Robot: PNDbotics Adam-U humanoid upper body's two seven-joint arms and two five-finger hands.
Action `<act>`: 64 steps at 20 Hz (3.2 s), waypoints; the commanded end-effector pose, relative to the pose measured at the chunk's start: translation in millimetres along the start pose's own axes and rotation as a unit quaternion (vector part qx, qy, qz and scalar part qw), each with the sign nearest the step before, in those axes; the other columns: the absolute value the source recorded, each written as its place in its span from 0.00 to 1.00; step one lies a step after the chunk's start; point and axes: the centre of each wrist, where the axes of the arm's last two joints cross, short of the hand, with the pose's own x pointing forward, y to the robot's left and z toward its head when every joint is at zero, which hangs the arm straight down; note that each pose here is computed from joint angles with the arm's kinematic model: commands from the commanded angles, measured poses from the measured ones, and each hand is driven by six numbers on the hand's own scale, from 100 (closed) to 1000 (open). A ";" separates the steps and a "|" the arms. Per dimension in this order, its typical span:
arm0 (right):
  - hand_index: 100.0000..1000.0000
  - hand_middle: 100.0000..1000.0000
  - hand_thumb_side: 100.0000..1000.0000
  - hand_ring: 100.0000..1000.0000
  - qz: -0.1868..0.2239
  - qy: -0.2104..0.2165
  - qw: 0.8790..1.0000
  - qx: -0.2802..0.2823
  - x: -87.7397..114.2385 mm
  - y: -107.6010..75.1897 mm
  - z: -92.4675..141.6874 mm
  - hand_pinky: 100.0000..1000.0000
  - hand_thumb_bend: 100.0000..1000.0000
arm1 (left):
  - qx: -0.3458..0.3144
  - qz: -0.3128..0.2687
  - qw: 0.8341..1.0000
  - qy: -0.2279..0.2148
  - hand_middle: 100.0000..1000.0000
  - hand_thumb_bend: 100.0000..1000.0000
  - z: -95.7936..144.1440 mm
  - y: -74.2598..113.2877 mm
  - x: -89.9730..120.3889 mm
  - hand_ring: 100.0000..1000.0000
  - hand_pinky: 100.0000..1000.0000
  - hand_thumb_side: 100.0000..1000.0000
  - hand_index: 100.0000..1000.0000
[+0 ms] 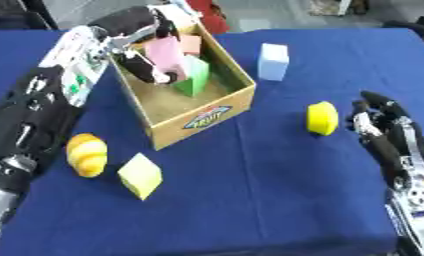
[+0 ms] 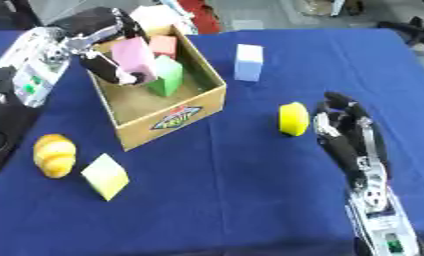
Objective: Pick up objects on the table and place them in the box.
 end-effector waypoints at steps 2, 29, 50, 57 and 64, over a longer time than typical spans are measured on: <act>0.76 0.62 0.34 0.54 0.000 -0.012 1.000 -0.001 5.6 -2.0 -4.6 0.52 0.00 | 0.005 -0.017 1.000 -0.001 0.83 0.57 11.0 21.2 -7.1 0.82 0.82 0.55 0.92; 0.76 0.62 0.35 0.54 0.008 -0.015 1.000 -0.009 6.2 -8.1 -7.9 0.52 0.00 | -0.229 -0.018 0.973 0.015 0.79 0.55 133.4 5.3 -41.1 0.75 0.79 0.33 0.89; 0.76 0.62 0.35 0.54 0.004 -0.014 1.000 -0.009 5.6 -6.7 -7.5 0.52 0.00 | -0.240 0.014 0.971 0.002 0.51 0.24 127.1 -54.2 -40.1 0.49 0.62 0.00 0.70; 0.76 0.62 0.35 0.54 0.006 -0.011 1.000 -0.011 4.3 -8.0 -6.4 0.52 0.00 | -0.131 -0.011 0.991 -0.027 0.34 0.11 132.6 -0.7 -25.7 0.34 0.52 0.00 0.55; 0.76 0.62 0.35 0.54 0.006 -0.005 1.000 -0.007 1.6 -7.3 -3.9 0.52 0.00 | -0.025 -0.029 0.999 -0.029 0.35 0.14 107.9 64.1 -15.3 0.35 0.54 0.00 0.55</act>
